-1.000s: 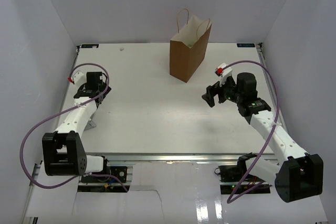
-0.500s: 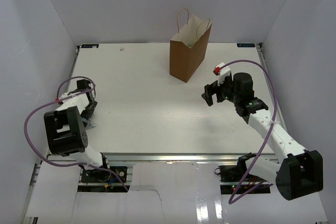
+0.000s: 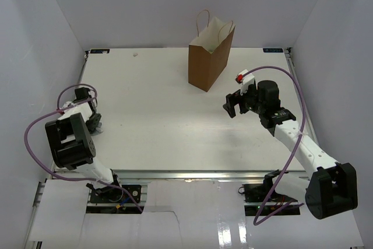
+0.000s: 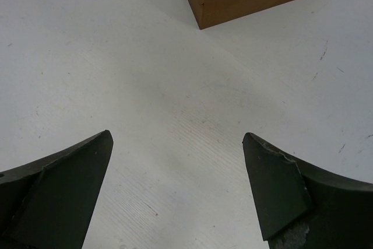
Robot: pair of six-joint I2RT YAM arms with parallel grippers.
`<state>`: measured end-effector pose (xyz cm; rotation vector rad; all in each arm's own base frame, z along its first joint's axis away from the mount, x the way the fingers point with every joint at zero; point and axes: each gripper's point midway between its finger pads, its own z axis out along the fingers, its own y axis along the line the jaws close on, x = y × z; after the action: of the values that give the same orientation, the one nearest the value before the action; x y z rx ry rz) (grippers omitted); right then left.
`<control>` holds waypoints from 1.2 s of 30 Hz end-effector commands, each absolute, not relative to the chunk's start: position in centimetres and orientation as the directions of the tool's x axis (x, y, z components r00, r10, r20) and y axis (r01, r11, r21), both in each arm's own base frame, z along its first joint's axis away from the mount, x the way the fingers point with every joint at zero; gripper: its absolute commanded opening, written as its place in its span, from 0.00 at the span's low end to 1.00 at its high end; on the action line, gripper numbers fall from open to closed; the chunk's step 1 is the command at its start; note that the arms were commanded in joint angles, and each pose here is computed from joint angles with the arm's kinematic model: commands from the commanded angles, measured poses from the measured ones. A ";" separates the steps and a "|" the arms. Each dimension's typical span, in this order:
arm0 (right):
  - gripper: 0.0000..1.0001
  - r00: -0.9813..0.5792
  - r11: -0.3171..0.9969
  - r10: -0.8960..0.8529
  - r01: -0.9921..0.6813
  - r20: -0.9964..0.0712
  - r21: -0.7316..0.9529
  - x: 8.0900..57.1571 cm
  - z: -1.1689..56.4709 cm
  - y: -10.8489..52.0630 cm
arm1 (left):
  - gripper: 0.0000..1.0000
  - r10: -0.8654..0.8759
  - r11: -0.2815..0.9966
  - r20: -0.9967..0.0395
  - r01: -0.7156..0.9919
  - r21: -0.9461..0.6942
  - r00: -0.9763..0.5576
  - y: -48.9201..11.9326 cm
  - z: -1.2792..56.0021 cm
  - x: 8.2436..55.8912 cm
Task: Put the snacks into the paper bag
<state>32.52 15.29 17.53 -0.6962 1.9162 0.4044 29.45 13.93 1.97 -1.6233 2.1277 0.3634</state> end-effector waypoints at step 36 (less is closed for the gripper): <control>0.95 0.888 -0.225 -0.296 -0.423 -0.352 -0.878 19.3 15.1 29.4 | 0.13 0.346 0.136 -0.369 0.435 -0.890 -0.863 -28.9 10.9 21.0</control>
<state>17.16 27.97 11.56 -1.9307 0.6619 0.3225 22.29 -28.39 10.27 0.6834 2.3498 -1.8071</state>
